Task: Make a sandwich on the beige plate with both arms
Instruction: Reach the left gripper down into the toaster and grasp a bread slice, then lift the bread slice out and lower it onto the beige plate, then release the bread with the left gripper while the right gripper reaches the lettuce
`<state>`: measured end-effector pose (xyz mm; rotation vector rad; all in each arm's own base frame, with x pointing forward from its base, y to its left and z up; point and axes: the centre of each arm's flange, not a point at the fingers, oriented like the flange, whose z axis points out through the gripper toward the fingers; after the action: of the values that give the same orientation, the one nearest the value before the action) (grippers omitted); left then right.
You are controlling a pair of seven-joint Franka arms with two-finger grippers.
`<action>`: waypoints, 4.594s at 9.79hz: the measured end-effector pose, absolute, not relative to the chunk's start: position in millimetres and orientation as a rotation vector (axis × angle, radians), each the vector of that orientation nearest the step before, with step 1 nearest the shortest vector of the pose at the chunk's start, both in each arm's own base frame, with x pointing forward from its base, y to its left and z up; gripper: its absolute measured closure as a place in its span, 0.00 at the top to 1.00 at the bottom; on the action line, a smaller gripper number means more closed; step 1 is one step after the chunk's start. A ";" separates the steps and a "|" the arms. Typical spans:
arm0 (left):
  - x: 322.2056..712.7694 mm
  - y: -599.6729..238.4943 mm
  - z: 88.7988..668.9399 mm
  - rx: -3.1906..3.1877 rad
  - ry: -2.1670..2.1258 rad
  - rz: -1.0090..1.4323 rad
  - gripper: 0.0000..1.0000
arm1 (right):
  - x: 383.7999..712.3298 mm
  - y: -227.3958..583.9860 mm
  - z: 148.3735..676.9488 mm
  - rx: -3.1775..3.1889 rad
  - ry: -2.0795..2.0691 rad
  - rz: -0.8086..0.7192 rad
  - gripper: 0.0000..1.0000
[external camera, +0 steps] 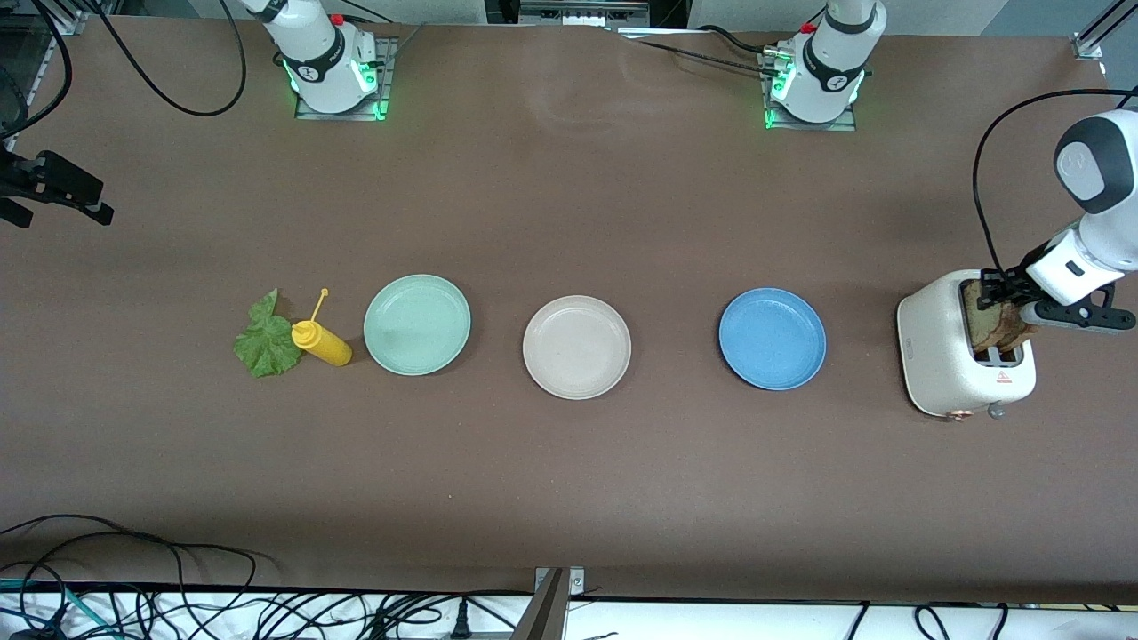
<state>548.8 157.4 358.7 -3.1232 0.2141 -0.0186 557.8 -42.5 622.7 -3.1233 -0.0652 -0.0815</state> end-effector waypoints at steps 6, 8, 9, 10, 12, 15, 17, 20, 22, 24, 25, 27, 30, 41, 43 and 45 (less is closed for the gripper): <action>576.0 143.2 429.2 -3.140 0.297 0.067 0.10 | 557.8 -42.5 622.7 -3.123 -0.065 -0.081 1.00; 590.0 103.8 460.1 -3.203 0.370 0.119 0.10 | 557.8 -42.6 622.7 -3.123 -0.065 -0.081 1.00; 596.1 75.4 463.1 -3.267 0.412 0.160 0.10 | 557.8 -42.4 622.7 -3.123 -0.066 -0.081 1.00; 601.2 52.4 456.5 -3.339 0.437 0.197 0.10 | 557.8 -42.4 622.7 -3.123 -0.066 -0.081 1.00; 611.6 5.3 423.7 -3.518 0.415 0.281 0.10 | 557.8 -42.4 622.9 -3.123 -0.066 -0.082 1.00; 622.7 -88.4 370.9 -3.755 0.351 0.466 0.10 | 557.7 -42.4 622.9 -3.123 -0.066 -0.081 1.00; 630.4 -150.2 361.0 -3.842 0.329 0.535 0.10 | 557.7 -42.3 622.9 -3.123 -0.066 -0.081 1.00; 630.6 -246.6 341.9 -3.826 0.247 0.407 0.10 | 559.0 -41.2 618.6 -3.123 -0.068 -0.061 1.00; 618.6 -306.0 313.7 -3.834 0.167 0.371 0.10 | 562.2 -40.6 612.7 -3.123 -0.066 -0.046 1.00; 611.0 -338.8 294.1 -3.848 0.077 0.326 0.10 | 567.6 -39.0 606.8 -3.124 -0.071 -0.051 1.00; 608.8 -348.4 290.0 -3.860 0.035 0.305 0.10 | 573.8 -38.5 599.8 -3.125 -0.073 -0.057 1.00; 604.3 -365.6 284.6 -3.883 -0.025 0.242 0.10 | 584.0 -38.7 585.6 -3.127 -0.073 -0.054 1.00; 598.4 -381.9 269.3 -3.873 -0.102 0.188 0.10 | 597.2 -39.1 562.3 -3.130 -0.073 -0.028 1.00; 592.2 -391.4 232.0 -3.852 -0.194 0.159 0.93 | 622.1 -43.8 361.3 -3.174 -0.102 0.184 1.00; 601.8 -375.6 232.4 -3.805 -0.115 0.117 1.00 | 624.2 -44.5 305.7 -3.178 -0.101 0.190 1.00; 612.7 -355.9 241.4 -3.760 0.016 0.176 1.00 | 625.9 -44.6 257.2 -3.178 -0.103 0.232 1.00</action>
<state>612.7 -355.9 241.4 -3.7598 0.0157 0.1761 625.9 -44.6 257.2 -3.1776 -0.1034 0.2317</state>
